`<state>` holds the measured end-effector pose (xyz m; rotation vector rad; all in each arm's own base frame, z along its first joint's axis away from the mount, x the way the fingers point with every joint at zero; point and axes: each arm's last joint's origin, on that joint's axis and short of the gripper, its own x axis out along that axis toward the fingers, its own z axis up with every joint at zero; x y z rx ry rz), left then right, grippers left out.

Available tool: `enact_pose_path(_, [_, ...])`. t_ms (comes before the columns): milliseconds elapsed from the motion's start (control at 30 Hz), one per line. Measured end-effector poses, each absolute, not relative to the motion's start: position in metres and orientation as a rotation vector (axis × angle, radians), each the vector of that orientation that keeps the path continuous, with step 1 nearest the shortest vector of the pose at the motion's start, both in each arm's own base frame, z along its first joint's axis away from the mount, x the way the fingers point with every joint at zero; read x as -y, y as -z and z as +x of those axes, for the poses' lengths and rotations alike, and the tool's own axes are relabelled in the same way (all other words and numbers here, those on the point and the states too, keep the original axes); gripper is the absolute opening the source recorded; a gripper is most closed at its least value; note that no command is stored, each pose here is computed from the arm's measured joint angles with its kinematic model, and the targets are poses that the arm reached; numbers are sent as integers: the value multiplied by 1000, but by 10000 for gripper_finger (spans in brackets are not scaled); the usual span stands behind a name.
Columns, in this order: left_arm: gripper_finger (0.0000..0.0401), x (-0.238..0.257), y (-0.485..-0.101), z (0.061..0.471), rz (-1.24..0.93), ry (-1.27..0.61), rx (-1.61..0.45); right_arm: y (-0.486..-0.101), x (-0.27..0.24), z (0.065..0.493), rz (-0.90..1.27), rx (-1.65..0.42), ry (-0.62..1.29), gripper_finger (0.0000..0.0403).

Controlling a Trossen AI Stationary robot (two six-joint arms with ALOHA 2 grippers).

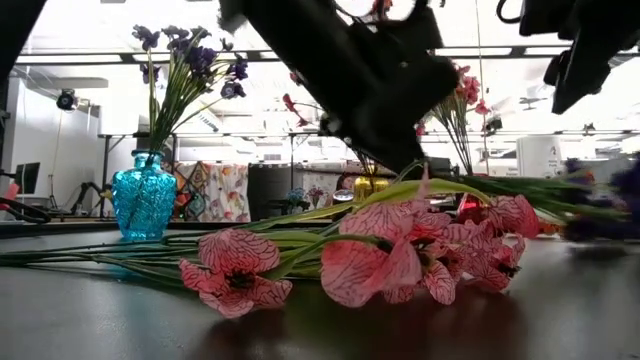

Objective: Sort flowers into vase by color
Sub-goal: Put the violet flowers into the blue flower vase

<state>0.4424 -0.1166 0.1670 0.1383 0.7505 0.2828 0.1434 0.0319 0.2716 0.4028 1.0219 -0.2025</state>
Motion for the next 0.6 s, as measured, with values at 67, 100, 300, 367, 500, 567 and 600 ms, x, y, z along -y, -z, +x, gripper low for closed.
enact_pose_path(67, [1,121,-175,434,167,-300,-781,-276,-29,138,398,-973,219,238])
enact_pose_path(100, [1,123,-180,430,177,-302,-791,-278,-28,135,395,-950,227,237])
enact_pose_path(300, [0,142,-207,401,229,-279,-799,-285,-23,122,367,-841,262,237])
enact_pose_path(367, [0,147,-215,388,235,-267,-767,-282,-22,120,350,-820,270,237])
enact_pose_path(500, [0,153,-223,359,199,-259,-620,-273,-23,123,338,-758,237,237])
enact_pose_path(567, [0,156,-226,346,171,-228,-506,-267,-24,129,321,-707,206,237])
enact_pose_path(600, [0,158,-226,341,158,-214,-436,-264,-25,133,303,-676,187,237])
